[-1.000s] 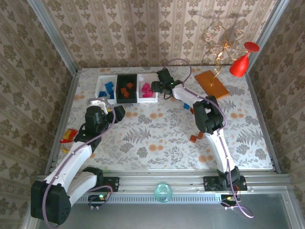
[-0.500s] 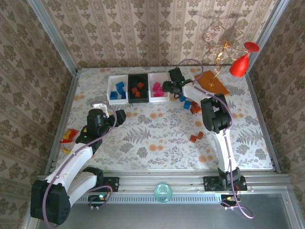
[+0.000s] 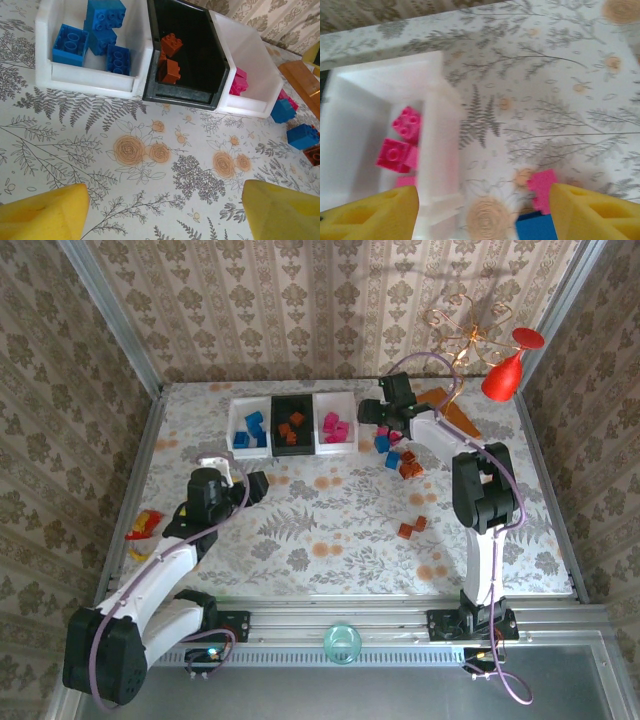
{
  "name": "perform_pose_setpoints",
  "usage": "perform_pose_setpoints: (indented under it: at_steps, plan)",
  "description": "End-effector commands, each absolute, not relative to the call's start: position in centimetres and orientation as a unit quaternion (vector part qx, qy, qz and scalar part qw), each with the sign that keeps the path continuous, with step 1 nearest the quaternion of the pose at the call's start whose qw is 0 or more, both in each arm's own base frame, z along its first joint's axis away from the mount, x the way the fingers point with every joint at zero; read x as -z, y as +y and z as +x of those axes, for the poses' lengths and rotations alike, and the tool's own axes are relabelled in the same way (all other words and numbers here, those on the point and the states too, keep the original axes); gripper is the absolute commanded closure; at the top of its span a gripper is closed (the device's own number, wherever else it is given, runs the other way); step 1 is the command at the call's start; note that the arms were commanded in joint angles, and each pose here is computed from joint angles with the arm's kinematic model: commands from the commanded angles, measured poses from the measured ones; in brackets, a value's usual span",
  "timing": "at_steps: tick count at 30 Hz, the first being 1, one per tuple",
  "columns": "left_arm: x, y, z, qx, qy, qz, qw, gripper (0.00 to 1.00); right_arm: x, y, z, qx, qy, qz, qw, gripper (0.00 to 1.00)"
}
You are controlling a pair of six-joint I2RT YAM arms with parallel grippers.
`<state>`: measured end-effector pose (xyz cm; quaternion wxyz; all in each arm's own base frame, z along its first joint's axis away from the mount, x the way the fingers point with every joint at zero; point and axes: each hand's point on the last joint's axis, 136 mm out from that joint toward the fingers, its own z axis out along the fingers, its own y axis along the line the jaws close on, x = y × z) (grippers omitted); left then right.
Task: Sort the legos into containers by color
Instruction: Move the container to the top-center of the table, then pick up the lego from the top-center of the table.
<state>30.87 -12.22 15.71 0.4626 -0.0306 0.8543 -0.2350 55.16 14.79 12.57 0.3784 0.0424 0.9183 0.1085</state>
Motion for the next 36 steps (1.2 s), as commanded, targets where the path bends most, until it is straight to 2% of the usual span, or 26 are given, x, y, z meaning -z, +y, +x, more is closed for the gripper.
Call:
perform_pose_setpoints:
  at_steps: [1, 13, 24, 31, 36]
  plan:
    - [-16.0, -12.6, 31.0, 0.240, 0.849, -0.027, 0.469, 0.19, -10.5, 12.4, 54.8, -0.052, 0.936, 0.034, 0.345, 0.32]
    - [-15.7, -13.8, 31.3, 0.243, 0.855, -0.011, 0.458, 0.18, -5.4, 12.1, 56.1, -0.020, 0.965, -0.001, 0.262, 0.45]
    - [-15.5, -20.5, 30.6, 0.271, 0.862, 0.107, 0.414, 0.18, -3.0, 12.3, 56.6, -0.016, 0.973, -0.015, 0.228, 0.58]
    - [-15.9, -22.9, 30.4, 0.280, 0.861, 0.138, 0.401, 0.18, -3.3, 12.7, 56.6, -0.028, 0.974, -0.018, 0.225, 0.68]
    - [-16.2, -23.7, 30.5, 0.287, 0.862, 0.149, 0.391, 0.18, -7.3, 13.9, 56.7, -0.071, 0.962, -0.018, 0.264, 0.74]
